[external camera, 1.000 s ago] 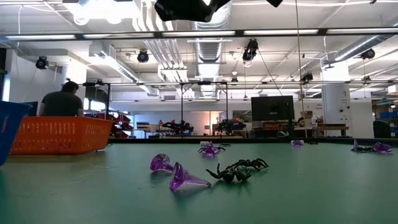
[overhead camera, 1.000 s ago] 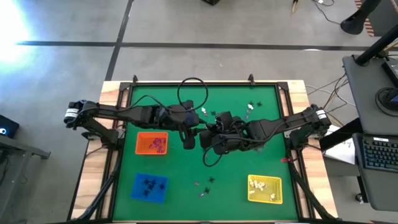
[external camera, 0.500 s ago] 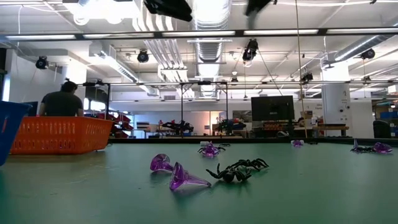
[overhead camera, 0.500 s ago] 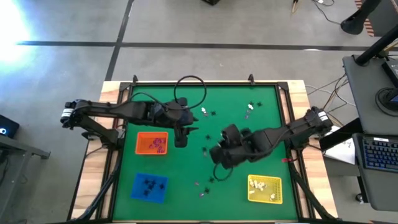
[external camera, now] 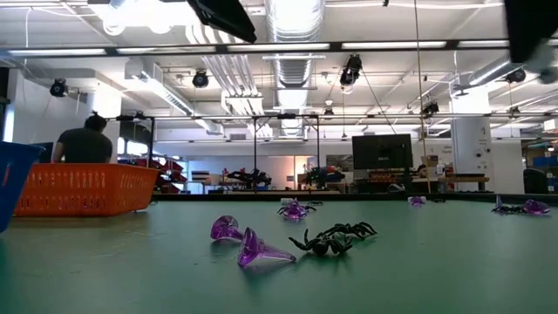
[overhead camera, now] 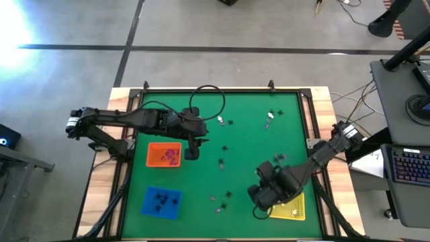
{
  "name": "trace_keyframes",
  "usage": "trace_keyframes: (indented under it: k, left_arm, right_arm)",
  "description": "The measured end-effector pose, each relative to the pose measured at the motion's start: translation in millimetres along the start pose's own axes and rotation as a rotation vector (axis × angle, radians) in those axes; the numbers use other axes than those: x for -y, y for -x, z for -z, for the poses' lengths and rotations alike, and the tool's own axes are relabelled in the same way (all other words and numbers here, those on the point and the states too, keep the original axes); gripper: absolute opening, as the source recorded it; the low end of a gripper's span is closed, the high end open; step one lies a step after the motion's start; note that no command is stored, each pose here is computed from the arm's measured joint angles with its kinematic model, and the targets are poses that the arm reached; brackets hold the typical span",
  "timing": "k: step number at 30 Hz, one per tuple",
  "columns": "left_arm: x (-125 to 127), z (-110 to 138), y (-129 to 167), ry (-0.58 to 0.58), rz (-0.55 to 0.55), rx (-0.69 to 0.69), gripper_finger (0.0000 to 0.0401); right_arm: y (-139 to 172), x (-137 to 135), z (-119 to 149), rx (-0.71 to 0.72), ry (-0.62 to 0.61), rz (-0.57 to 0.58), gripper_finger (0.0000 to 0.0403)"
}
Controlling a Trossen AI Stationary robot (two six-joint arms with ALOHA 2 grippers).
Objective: Sort Halloween decoration
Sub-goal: Put the white skeleton toy into the yellow bin, then put the violet witch hat toy into the orange bin
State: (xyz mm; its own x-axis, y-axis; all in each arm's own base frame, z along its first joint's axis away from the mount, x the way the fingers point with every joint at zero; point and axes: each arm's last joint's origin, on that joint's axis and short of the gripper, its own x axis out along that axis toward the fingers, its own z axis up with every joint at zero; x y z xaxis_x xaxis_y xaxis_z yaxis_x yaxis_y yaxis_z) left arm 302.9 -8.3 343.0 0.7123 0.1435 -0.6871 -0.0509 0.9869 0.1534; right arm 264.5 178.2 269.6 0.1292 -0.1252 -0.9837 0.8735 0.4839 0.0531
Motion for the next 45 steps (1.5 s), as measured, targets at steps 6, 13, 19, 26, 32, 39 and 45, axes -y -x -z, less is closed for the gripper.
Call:
trace_keyframes:
  k: [6, 13, 19, 26, 32, 39, 45]
  left_arm:
    - [0, 4, 0, -0.006, 0.002, -0.035, 0.0132]
    - [0, 7, 0, -0.012, 0.003, -0.070, 0.0131]
    - [0, 7, 0, -0.015, 0.004, -0.071, 0.0131]
    - [0, 8, 0, -0.038, 0.005, -0.079, 0.0131]
    - [0, 12, 0, -0.047, 0.007, -0.122, 0.0131]
    - [0, 19, 2, -0.055, 0.010, -0.189, 0.0131]
    - [-1, 25, 11, -0.036, 0.008, -0.240, 0.0131]
  right_arm:
    - [-9, 4, 31, -0.135, -0.018, 0.003, 0.0009]
    - [-18, 11, 54, -0.165, -0.069, 0.018, 0.0009]
    - [-27, 16, 56, -0.205, -0.113, 0.075, 0.0011]
    - [-31, 19, 57, -0.223, -0.113, 0.095, 0.0054]
    - [-32, 24, 53, -0.161, -0.113, 0.138, 0.0073]
    - [-32, 30, 43, -0.090, -0.121, 0.209, 0.0075]
    - [-25, 49, 7, 0.091, -0.220, 0.365, 0.0075]
